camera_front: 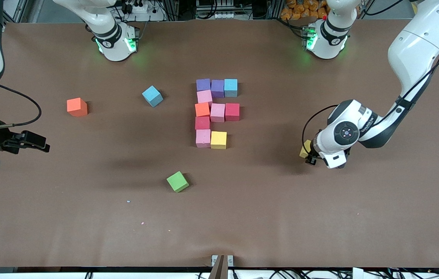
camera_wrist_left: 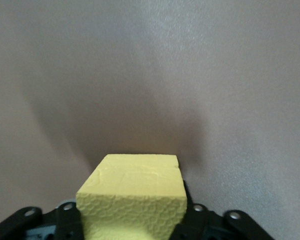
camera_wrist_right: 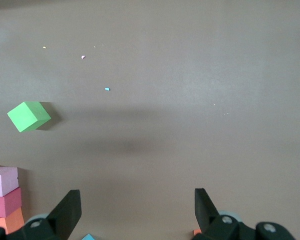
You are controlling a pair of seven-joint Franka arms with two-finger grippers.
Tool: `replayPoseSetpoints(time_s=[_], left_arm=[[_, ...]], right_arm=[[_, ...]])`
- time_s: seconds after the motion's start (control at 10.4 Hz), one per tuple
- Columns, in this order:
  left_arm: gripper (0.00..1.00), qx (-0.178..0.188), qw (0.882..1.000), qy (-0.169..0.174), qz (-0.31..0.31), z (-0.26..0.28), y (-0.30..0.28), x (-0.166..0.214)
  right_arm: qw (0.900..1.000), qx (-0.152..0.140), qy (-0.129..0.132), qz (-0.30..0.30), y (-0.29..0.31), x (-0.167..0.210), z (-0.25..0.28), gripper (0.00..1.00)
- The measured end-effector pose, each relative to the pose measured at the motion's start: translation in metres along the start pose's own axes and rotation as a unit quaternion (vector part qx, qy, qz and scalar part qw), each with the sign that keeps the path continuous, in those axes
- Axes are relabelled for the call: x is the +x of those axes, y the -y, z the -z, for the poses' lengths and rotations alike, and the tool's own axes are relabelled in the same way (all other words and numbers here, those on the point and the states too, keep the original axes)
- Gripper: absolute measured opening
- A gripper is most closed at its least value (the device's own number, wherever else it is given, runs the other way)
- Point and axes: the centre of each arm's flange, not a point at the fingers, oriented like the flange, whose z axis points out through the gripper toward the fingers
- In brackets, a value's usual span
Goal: Arrange 11 blocks into digit 3
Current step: 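Carry the second yellow block beside the first with the left gripper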
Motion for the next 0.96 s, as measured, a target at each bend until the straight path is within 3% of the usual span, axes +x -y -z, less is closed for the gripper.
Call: replayPoseSetpoints(time_s=[0.19,0.67,0.96], left_arm=[[0.58,-0.010,1.000,-0.001,0.018,0.005,-0.007,-0.028],[0.58,-0.038,0.995,0.025,0.092,0.042,-0.035,-0.163],[0.56,-0.052,0.991,0.013,0.121,0.039,-0.047,-0.227]], right_arm=[[1.000,-0.001,0.000,-0.001,-0.002,0.000,0.000,1.00],[1.000,-0.029,0.004,0.004,-0.007,-0.001,0.000,1.00],[0.999,-0.041,0.008,0.015,-0.011,-0.002,-0.001,1.00]])
